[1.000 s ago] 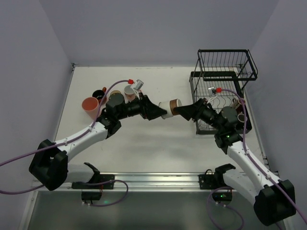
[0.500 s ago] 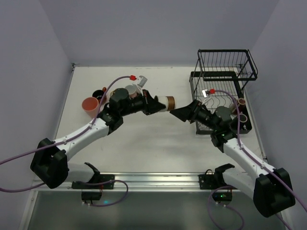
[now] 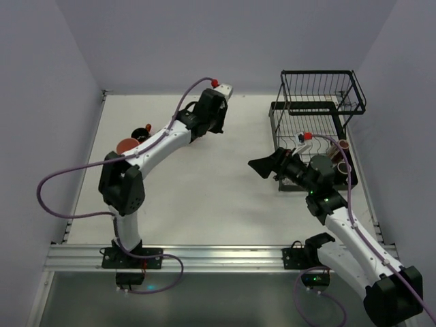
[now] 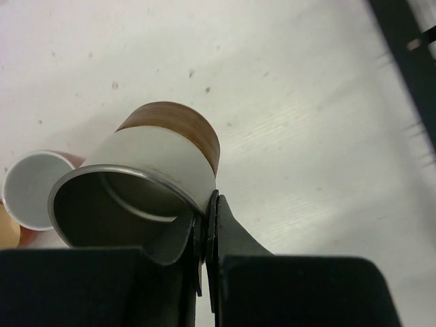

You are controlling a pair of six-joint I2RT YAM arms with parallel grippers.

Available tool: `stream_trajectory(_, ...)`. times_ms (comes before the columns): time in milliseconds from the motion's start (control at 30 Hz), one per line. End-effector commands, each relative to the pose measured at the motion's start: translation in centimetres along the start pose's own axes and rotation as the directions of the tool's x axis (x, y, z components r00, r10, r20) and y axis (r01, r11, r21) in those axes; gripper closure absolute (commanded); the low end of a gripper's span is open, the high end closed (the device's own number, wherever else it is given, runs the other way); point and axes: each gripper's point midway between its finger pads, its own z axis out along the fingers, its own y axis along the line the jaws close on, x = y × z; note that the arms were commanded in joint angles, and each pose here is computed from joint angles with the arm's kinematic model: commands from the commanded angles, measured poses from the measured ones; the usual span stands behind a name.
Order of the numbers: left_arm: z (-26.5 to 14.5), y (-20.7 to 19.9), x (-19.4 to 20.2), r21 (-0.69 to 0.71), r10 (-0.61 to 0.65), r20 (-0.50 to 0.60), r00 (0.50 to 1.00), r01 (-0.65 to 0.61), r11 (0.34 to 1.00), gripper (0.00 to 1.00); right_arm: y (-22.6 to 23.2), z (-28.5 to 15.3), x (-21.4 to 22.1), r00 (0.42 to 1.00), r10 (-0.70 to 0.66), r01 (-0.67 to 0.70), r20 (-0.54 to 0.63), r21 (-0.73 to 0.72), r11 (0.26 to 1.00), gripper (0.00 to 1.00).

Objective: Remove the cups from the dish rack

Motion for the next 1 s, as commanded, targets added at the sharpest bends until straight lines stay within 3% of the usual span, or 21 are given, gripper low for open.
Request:
stream_trajectory(0,1.7,2.9,2.4,-0.128,0.124,-0.148,0.981,-0.143,0.981,1.0,-0.4,-0.6,-1.0,0.997,-0.072,0.071,0.026,0.058,0.996,0.04)
stream_trajectory(367,7.6,2.7,5.3,-0.121,0.186,-0.26,0.948,-0.223,0.967,1.0,-0.9,-0.5,-0.3,0.996,-0.095,0.094,0.002,0.056,0.994,0.04)
stream_trajectory(700,10.1,2.9,6.9,-0.124,0.215,-0.319,0.923,-0.265,0.956,1.0,-1.1,-0.4,0.0,0.995,-0.103,0.103,-0.012,0.056,0.993,0.04)
stream_trajectory(900,10.5,2.9,7.1,-0.12,0.224,-0.324,0.919,-0.275,0.954,0.84,-1.2,-0.3,0.1,0.994,-0.104,0.105,-0.02,0.058,0.993,0.04)
stream_trajectory(933,10.5,2.9,7.1,-0.12,0.225,-0.324,0.919,-0.276,0.953,0.8,-1.2,-0.2,0.1,0.994,-0.104,0.105,-0.02,0.058,0.993,0.04)
stream_trajectory(967,10.5,3.0,7.1,-0.123,0.227,-0.326,0.918,-0.279,0.952,0.7,-1.2,-0.3,0.1,0.994,-0.104,0.105,-0.02,0.058,0.993,0.04)
